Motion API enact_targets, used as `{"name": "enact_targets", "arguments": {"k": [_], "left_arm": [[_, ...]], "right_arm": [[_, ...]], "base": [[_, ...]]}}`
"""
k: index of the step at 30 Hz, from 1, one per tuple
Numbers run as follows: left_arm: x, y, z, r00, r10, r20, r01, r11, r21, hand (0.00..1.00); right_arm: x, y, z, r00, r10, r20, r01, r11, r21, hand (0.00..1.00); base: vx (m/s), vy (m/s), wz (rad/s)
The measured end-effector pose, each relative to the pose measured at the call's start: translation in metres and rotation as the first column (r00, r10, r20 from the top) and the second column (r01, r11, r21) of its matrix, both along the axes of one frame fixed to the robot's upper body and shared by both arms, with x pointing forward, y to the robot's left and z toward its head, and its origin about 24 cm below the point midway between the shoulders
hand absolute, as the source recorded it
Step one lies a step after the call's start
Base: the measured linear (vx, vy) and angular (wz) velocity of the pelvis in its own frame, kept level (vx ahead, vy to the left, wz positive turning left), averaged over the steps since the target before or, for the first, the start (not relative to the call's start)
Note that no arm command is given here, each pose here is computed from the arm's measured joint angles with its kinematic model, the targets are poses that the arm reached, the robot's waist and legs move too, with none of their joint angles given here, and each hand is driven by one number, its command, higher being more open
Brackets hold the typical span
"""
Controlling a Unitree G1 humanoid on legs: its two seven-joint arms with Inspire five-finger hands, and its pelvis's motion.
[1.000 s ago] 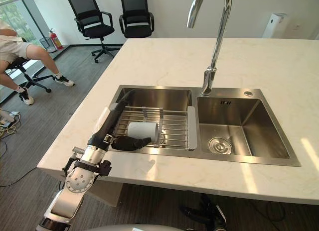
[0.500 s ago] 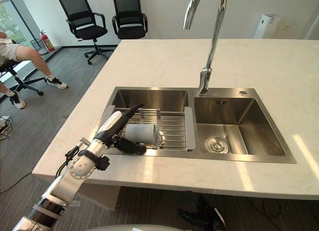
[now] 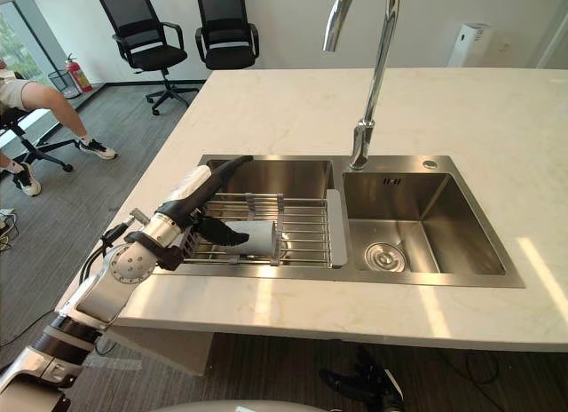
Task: Walk over to the sink, pick up the cup, carry it to the dishwasher, place the cup inside the dishwasher, then close the dishwasher door
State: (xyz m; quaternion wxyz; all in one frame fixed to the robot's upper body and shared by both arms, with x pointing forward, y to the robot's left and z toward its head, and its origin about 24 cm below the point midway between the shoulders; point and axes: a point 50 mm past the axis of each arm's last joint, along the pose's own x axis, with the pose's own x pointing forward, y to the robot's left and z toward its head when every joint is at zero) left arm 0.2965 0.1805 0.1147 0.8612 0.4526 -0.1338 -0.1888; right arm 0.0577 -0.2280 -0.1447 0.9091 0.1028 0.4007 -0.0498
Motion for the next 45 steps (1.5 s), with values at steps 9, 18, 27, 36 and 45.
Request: {"name": "enact_targets", "arguments": {"k": [9,18,27,36,45], "left_arm": [[0.004,0.014,-0.024,0.992,0.027,-0.121,-0.01,0.99,0.138,1.0],[0.011,-0.008,-0.027,0.99,-0.037,-0.135,0.069,0.968,0.243,1.0],[0.016,-0.04,-0.022,0.996,-0.046,-0.074,0.064,0.96,0.273,1.0],[0.019,-0.061,-0.024,0.994,-0.058,-0.088,0.082,0.95,0.302,1.0],[0.023,-0.066,-0.036,0.987,-0.038,-0.153,0.09,0.933,0.349,1.0]], "right_arm": [[-0.003,0.0,-0.001,1.0,-0.008,-0.014,0.008,1.0,0.005,1.0],[0.005,0.004,-0.003,0.999,0.025,-0.04,-0.025,1.0,-0.005,1.0],[0.038,0.003,0.003,0.993,0.091,-0.073,-0.099,0.988,-0.116,1.0],[0.051,0.014,0.003,0.988,0.131,-0.08,-0.141,0.98,-0.141,1.0],[0.062,0.019,0.005,0.984,0.155,-0.082,-0.166,0.975,-0.147,1.0]], "base": [[0.0,0.0,0.0],[-0.01,0.003,0.01],[-0.03,0.023,0.07],[0.0,0.0,0.0],[0.01,-0.003,-0.01]]}}
